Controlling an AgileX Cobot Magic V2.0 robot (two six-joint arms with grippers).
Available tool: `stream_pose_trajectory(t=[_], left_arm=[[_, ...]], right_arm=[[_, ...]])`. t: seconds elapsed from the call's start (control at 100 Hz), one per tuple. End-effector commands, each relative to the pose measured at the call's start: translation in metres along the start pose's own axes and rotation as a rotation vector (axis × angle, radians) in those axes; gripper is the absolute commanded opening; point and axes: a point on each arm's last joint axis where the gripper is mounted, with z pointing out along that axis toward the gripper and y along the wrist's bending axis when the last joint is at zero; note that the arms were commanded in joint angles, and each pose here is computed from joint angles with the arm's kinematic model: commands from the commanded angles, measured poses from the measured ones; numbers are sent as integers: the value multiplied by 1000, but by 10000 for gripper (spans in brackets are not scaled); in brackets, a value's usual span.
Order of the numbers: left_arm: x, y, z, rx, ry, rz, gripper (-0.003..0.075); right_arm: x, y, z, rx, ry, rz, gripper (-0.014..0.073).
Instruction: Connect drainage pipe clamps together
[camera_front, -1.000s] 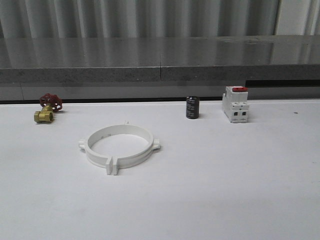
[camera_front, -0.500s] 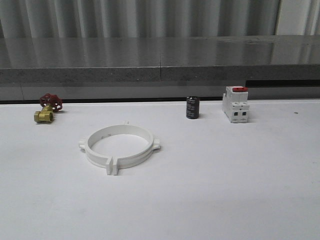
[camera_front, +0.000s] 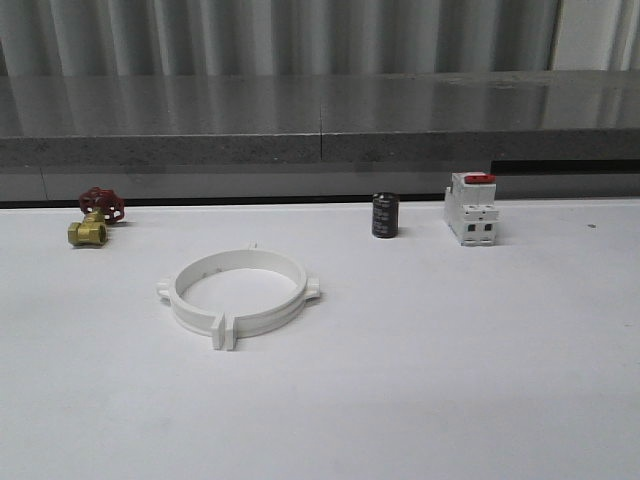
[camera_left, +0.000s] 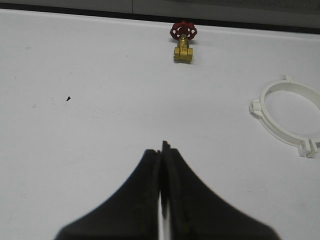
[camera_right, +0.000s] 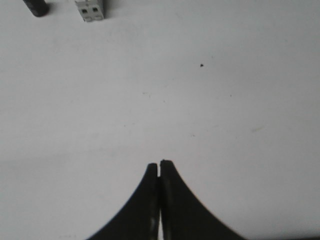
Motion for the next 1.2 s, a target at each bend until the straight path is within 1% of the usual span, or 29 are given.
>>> stream_pose_trajectory(t=[0.0,0.1,0.24,0.4,0.58,0.74,1.0,1.19], left_arm=[[-13,-2,-4,11,-91,-1,-20],[-13,-2,-4,11,-91,-1,-21],[-13,-2,-4,11,-91,-1,-20],[-13,-2,-4,11,-91,-1,-20],[-13,-2,-4,11,-91,-1,-20],[-13,-2,-4,11,-91,-1,-20],[-13,-2,-4,11,-91,-1,-20],[-13,-2,-4,11,-91,-1,-20]], right_arm=[[-4,-1,-9,-41,-185,-38,-67],[8,-5,-12,-42,-303,-46,-67],[30,-6,-12,-72,-460,-55,-67],[57,-10,-5,-88,-577,-53,-67],[81,-13,10,-96,-634,-51,-67],[93,-14,24,-108,-685,-37,-67],[88,-13,19,-118,-756,-37,-67],[88,-13,19,-118,-758,-37,-67]])
